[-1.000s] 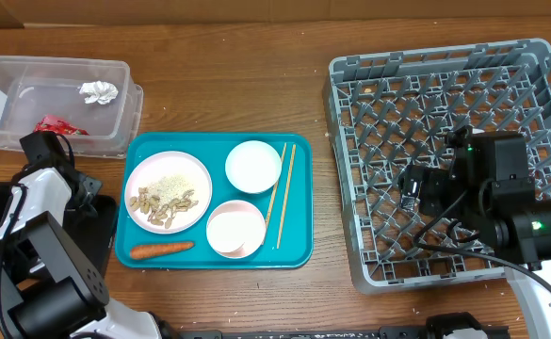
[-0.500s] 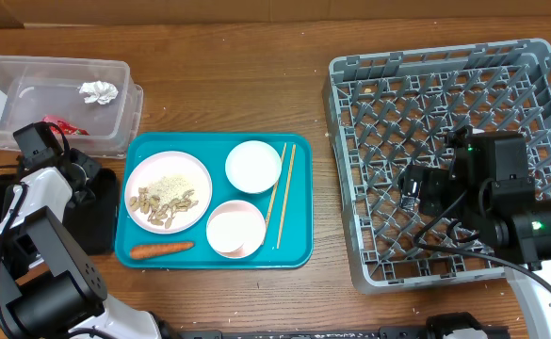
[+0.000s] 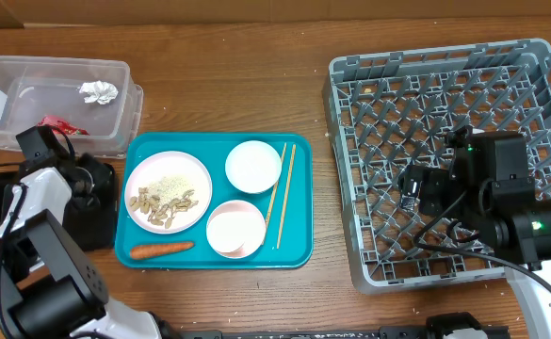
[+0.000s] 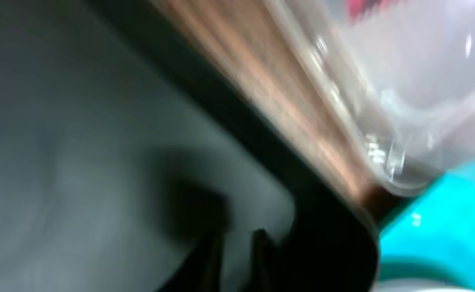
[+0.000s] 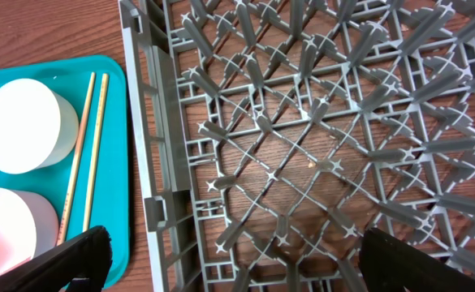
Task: Sort waste into correct bins and load items into the dishwasher
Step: 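Move the left gripper to the pink-rimmed bowl and grasp its rim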
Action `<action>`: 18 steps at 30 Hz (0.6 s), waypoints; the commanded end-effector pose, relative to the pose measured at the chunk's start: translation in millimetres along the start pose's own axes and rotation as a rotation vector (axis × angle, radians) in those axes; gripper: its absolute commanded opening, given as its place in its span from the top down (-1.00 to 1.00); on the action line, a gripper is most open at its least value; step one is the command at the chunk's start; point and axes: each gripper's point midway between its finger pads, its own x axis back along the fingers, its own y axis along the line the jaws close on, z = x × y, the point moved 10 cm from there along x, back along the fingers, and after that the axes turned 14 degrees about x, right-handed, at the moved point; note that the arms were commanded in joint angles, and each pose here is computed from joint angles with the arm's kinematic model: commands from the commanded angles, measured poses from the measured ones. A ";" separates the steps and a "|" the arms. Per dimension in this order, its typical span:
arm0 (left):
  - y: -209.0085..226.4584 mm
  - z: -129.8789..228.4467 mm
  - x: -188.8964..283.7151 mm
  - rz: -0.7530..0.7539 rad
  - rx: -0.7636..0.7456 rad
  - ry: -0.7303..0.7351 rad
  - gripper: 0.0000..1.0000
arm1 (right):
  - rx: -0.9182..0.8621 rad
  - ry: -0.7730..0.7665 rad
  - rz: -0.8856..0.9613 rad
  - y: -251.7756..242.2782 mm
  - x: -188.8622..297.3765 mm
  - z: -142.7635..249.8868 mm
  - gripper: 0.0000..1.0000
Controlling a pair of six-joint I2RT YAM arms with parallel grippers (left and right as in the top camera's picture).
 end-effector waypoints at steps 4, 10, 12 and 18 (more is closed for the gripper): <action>-16.2 6.1 70.6 0.099 -0.081 -0.066 0.40 | -0.003 -0.039 -0.005 0.6 8.3 -6.0 -1.00; -29.2 50.3 114.4 0.155 -0.238 0.009 0.29 | -0.001 -0.053 -0.004 0.6 8.0 -8.3 -1.00; -35.3 72.5 120.7 0.150 -0.323 0.068 0.23 | -0.001 -0.060 -0.005 0.6 7.9 -9.5 -1.00; -49.6 136.6 120.5 0.075 -0.548 0.258 0.17 | -0.002 -0.059 -0.005 0.6 7.9 -9.2 -1.00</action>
